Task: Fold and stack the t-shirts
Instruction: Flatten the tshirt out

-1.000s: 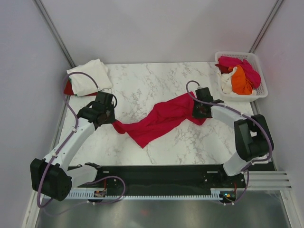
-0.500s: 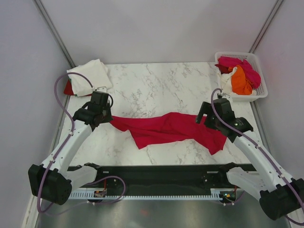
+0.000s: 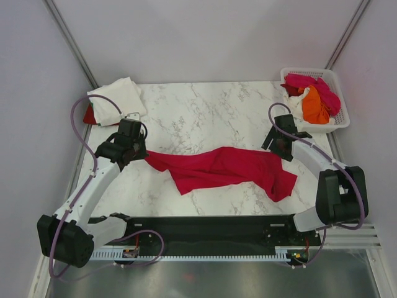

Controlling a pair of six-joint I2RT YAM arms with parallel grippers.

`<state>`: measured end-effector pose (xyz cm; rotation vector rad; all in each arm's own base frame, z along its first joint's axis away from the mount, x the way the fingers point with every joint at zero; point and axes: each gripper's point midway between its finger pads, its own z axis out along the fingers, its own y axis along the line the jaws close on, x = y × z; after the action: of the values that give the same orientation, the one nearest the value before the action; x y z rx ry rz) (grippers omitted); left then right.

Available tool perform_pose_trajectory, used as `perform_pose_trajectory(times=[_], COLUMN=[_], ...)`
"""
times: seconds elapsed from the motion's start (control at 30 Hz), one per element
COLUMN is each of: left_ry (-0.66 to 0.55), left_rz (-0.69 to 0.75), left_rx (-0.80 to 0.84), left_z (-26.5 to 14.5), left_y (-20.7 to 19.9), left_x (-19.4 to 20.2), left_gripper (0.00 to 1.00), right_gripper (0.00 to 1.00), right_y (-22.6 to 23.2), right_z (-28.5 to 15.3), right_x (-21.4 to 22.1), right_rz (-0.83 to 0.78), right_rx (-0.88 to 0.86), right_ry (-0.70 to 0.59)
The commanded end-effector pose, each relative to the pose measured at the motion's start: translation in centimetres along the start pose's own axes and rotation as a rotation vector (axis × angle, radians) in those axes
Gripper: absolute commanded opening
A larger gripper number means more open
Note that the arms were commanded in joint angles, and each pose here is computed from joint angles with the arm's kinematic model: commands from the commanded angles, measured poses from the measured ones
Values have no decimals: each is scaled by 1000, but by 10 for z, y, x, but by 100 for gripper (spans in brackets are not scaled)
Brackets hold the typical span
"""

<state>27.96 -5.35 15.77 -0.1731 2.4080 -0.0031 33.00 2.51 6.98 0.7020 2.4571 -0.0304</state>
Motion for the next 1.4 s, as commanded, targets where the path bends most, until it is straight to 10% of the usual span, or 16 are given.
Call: perform_pose_trajectory(times=[0.0, 0.37, 0.43, 0.6, 0.9, 1.07, 1.2, 1.23, 1.27, 1.37], left_ry=[-31, -24, -23, -20, -38, -69, -76, -72, -71, -70], left_rz=[25, 27, 30, 31, 26, 11, 2, 0, -4, -12], left_rx=[32, 53, 52, 48, 26, -14, -22, -27, -27, -35], left_z=[0, 2, 2, 3, 1, -3, -4, -3, -3, -2], left_y=[-4, -8, -8, -7, -3, 6, 8, 10, 10, 13], left_x=[-8, -7, -7, -6, -9, -13, -15, -14, -15, -16], left_gripper=[2, 2, 2, 2, 2, 2, 2, 2, 2, 2], right_gripper=[82, 76, 64, 0, 0, 0, 0, 13, 56, 98], right_y=[9, -21, -21, -6, 78, 90, 52, 32, 21, -4], right_z=[9, 48, 56, 52, -113, -197, -164, -136, -127, -100], right_x=[-8, 13, 15, -7, -143, -92, -20, 13, 24, 56], right_rz=[11, 40, 40, 0, -215, -268, -189, -190, -161, -99], right_rx=[-34, 40, 32, -8, -177, -402, -413, -352, -319, -201], right_ry=[-44, 7, 24, -27, -428, -523, -394, -305, -275, -183])
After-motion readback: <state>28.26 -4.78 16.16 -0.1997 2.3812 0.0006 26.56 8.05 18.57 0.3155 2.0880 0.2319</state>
